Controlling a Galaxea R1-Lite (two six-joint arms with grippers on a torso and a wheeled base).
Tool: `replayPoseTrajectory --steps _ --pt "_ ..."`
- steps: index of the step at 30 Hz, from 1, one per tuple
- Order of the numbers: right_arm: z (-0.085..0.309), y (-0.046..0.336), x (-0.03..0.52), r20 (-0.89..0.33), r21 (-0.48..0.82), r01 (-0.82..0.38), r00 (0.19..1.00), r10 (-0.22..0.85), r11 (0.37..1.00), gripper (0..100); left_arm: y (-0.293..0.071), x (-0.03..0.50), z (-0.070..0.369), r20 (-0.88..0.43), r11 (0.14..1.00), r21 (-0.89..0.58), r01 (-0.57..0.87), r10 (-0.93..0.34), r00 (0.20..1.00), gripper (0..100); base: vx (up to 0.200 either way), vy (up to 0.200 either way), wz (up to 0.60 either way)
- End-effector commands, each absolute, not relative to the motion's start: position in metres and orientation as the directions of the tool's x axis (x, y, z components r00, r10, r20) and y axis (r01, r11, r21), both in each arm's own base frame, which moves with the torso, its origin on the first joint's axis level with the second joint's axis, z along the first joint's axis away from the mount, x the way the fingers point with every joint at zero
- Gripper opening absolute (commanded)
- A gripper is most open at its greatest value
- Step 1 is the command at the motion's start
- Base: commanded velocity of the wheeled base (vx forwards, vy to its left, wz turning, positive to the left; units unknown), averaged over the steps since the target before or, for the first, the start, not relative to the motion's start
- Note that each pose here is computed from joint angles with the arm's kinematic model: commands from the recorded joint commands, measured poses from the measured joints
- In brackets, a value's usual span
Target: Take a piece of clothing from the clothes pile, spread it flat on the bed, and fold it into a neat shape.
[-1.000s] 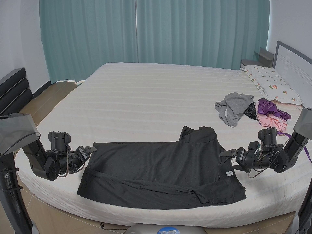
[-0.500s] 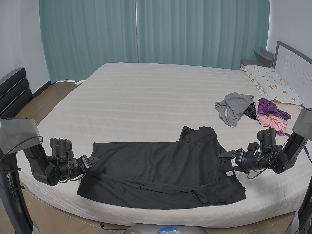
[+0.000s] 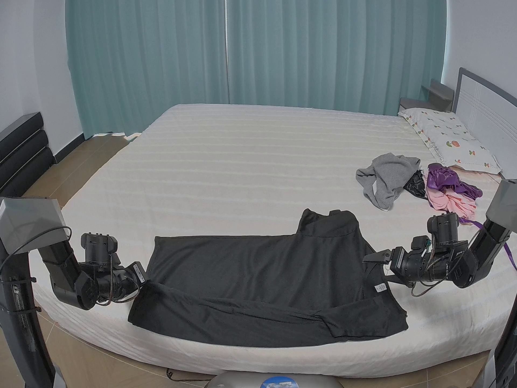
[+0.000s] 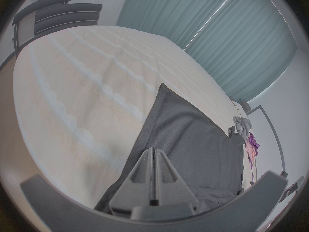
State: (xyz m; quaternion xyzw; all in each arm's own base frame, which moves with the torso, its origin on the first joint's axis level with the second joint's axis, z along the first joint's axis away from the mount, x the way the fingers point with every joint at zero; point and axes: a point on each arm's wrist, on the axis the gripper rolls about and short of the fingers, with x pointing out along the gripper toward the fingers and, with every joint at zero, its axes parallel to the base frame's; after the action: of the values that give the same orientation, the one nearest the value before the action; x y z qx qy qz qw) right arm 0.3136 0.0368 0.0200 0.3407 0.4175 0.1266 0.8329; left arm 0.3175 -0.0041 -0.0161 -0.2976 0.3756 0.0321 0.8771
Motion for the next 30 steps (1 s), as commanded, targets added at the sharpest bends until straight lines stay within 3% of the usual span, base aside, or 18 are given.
replayPoseTrajectory --steps 1,11,22,30 --pt "0.027 0.037 0.313 -0.595 0.672 0.055 0.635 0.494 0.739 100 -0.003 0.315 -0.014 -0.678 0.820 -0.498 -0.284 -0.164 0.717 0 0.000 0.000 0.00" --pt "0.045 0.040 0.303 -0.572 0.646 -0.018 0.651 0.499 0.763 100 -0.001 0.300 0.007 -0.654 0.809 -0.516 -0.283 -0.159 0.739 0 0.000 0.000 0.00" --pt "0.011 0.002 0.283 -0.664 0.511 -0.071 0.600 0.446 0.856 100 -0.002 0.296 0.012 -0.646 0.798 -0.531 -0.286 -0.163 0.745 0 0.000 0.000 0.00" --pt "-0.012 0.006 0.282 -0.677 0.549 -0.123 0.515 0.526 0.827 100 -0.002 0.295 0.011 -0.650 0.798 -0.530 -0.288 -0.163 0.742 0 0.000 0.000 0.00"
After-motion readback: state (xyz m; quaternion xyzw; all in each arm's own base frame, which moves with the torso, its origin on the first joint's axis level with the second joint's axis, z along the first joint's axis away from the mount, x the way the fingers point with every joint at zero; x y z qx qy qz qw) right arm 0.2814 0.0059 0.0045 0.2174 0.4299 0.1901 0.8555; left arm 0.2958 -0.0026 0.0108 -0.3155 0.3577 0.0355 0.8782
